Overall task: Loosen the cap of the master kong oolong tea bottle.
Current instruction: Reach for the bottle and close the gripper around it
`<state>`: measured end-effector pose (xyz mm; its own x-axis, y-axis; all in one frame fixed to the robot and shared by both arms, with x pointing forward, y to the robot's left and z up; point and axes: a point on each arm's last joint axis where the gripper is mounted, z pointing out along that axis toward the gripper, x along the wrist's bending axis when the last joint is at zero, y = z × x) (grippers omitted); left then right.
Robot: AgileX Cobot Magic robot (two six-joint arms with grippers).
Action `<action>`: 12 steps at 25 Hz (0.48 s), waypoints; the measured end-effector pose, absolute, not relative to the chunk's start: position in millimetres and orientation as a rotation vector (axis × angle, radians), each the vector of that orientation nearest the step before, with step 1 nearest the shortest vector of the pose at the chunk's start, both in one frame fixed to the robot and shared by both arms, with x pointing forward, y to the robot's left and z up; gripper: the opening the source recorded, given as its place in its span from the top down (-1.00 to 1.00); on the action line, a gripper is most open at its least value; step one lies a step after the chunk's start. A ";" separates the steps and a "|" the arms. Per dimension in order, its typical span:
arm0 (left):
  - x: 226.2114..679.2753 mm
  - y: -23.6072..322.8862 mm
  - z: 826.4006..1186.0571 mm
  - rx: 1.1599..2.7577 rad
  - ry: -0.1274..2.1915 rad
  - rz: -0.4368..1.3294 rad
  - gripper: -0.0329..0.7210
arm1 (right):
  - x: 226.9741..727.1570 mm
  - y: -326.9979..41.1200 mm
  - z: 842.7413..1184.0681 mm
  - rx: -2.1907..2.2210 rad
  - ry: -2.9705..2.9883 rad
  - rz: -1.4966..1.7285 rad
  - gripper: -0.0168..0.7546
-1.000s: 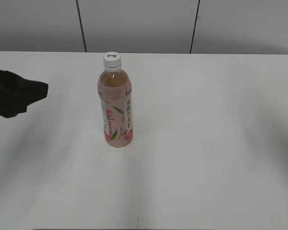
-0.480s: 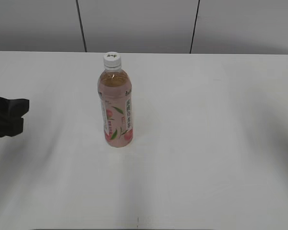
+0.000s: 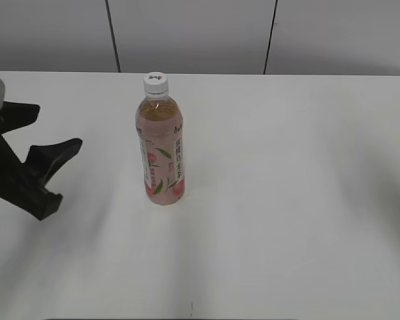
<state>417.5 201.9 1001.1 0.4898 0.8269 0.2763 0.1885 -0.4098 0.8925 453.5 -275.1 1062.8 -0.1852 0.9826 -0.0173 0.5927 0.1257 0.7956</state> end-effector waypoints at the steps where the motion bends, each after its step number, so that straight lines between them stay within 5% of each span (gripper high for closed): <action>1: 418.2 200.7 998.4 1.898 0.837 0.931 -0.25 | 453.5 -275.1 1062.8 1.518 1.847 0.899 -0.35; 12: 436.9 185.7 966.9 1.893 0.912 0.831 -0.50 | 453.5 -275.3 1062.8 1.519 1.846 0.899 -0.35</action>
<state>436.9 185.7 966.9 0.5124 0.8370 0.1922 0.2688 -0.3689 0.8898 453.5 -275.3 1062.8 -0.1844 0.9827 -0.0173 0.5928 0.1252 0.7956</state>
